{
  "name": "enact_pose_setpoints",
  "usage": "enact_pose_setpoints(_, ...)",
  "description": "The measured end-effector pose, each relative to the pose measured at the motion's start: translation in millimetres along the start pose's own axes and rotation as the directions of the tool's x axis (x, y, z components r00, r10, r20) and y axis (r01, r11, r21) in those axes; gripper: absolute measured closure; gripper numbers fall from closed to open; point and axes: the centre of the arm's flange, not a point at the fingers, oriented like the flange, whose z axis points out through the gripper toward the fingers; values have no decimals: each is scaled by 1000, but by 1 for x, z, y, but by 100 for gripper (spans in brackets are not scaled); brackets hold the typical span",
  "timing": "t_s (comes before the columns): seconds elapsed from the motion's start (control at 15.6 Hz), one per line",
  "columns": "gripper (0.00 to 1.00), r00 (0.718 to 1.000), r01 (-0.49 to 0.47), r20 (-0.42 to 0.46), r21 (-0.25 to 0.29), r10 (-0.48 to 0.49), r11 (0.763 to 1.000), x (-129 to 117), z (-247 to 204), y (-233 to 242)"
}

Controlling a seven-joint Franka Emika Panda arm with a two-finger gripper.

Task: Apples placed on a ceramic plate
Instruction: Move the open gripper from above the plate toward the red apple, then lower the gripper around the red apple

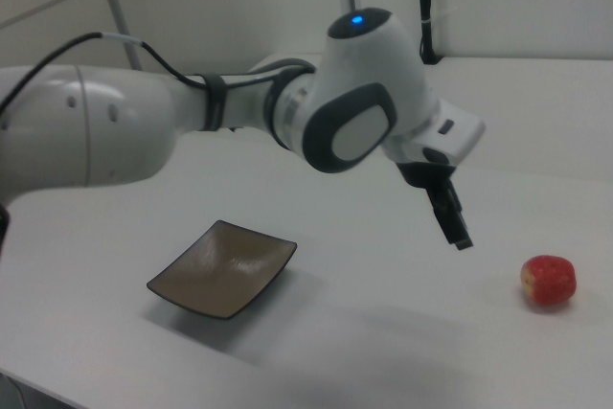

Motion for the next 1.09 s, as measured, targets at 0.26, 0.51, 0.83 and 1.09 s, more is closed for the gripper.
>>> enact_pose_setpoints(0.26, 0, 995, -84, -59, 6, 84, 996, 33, 41, 13)
enact_pose_setpoints(0.51, 0, 986, -83, -143, 38, 88, 996, 50, 70, 15)
enact_pose_setpoints(0.83, 0, 976, -68, -205, 45, 76, 997, 57, 102, 22)
enact_pose_setpoints(1.09, 0, 977, -58, -206, 26, 62, 998, 63, 134, 23)
